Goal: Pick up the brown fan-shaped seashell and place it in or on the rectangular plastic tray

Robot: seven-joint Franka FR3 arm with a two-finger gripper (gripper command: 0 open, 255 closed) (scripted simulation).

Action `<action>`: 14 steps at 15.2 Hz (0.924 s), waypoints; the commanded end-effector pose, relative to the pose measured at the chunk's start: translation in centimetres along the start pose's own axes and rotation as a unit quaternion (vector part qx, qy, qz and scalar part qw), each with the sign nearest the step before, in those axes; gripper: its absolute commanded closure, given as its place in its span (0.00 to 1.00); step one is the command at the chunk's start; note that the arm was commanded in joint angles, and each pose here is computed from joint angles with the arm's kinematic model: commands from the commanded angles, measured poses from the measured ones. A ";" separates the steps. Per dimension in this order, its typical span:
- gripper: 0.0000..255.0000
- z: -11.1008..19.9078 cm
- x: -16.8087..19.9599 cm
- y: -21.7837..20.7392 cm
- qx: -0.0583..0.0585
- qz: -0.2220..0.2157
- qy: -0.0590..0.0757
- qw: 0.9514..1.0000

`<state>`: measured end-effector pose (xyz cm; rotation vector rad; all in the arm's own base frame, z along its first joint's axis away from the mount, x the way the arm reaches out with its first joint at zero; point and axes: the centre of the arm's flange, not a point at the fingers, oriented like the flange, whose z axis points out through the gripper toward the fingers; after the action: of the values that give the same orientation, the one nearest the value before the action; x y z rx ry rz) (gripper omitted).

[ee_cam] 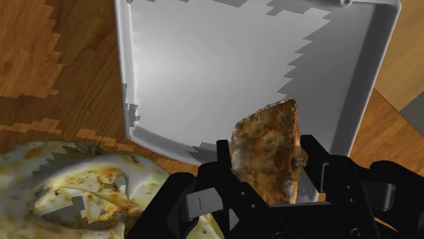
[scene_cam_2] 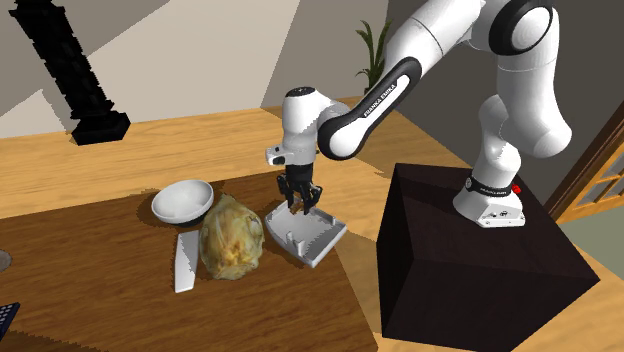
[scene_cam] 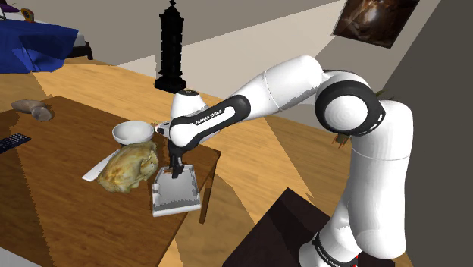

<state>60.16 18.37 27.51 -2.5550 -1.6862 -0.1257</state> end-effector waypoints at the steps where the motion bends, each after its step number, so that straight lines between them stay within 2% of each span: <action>1: 1.00 1.0 -0.1 0.0 0.000 0.000 0.000 1.000; 4: 1.00 2.9 -0.3 0.1 0.000 0.000 0.000 1.000; 12: 1.00 2.9 -0.3 0.1 0.000 0.000 0.000 1.000; 13: 0.00 2.9 -0.3 0.1 0.000 0.000 0.000 1.000; 14: 0.00 2.9 -0.3 0.1 0.000 0.000 0.000 1.000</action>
<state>60.18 18.37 24.64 -2.5551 -1.6862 -0.1263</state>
